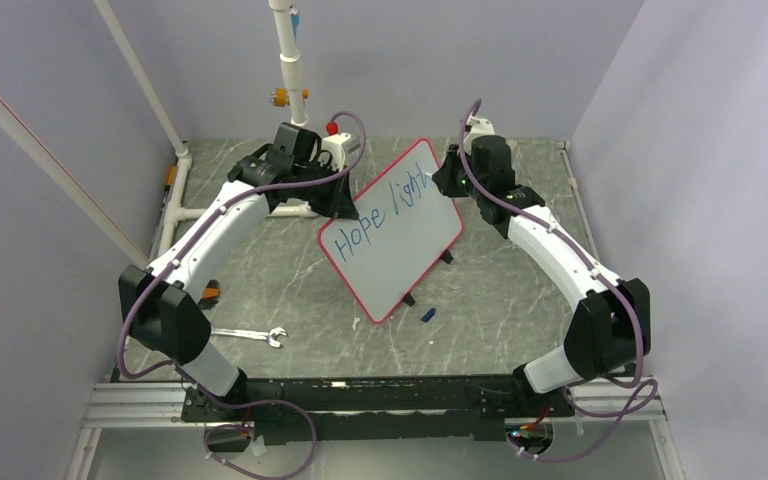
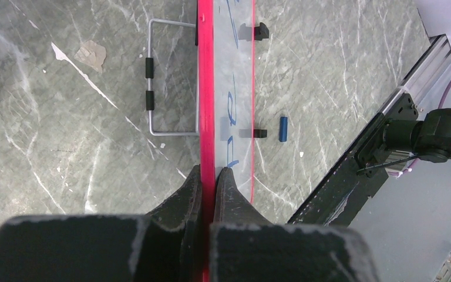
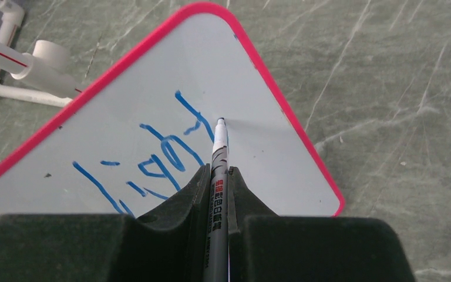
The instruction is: Write a sentence on the whiteboard
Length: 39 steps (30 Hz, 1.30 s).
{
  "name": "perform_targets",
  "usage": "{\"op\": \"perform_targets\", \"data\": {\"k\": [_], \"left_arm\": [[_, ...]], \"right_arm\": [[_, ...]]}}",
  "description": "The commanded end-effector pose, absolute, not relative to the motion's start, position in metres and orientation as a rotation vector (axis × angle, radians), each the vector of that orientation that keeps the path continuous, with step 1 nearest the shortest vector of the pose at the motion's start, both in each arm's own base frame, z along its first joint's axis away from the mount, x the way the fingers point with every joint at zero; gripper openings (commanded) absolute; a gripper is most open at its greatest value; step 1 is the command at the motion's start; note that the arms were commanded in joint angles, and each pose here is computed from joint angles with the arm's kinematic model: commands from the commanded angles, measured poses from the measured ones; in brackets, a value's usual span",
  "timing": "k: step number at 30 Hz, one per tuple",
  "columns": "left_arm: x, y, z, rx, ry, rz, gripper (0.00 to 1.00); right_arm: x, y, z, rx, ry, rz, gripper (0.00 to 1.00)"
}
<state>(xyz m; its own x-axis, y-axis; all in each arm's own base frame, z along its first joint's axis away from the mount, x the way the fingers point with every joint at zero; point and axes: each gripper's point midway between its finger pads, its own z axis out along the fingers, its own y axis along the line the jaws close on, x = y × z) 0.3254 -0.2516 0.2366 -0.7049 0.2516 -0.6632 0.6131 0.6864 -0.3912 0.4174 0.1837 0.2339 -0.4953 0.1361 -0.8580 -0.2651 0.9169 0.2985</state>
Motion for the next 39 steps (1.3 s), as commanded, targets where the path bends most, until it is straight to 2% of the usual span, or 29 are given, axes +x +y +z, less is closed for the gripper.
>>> {"op": "perform_targets", "data": {"k": [1,9,39], "left_arm": [[0.344,-0.229,0.218,0.763,2.299,-0.569,0.00],[0.344,-0.229,0.219,0.764,2.296,-0.568,0.00],[0.343,-0.229,0.219,0.763,2.298,-0.570,0.00]], "right_arm": [[0.424,0.184,0.265,-0.100,1.959,0.470,0.00],[0.410,0.173,0.272,-0.059,1.920,0.453,0.00],[0.449,0.168,0.279,-0.016,1.897,0.439,0.00]]}}
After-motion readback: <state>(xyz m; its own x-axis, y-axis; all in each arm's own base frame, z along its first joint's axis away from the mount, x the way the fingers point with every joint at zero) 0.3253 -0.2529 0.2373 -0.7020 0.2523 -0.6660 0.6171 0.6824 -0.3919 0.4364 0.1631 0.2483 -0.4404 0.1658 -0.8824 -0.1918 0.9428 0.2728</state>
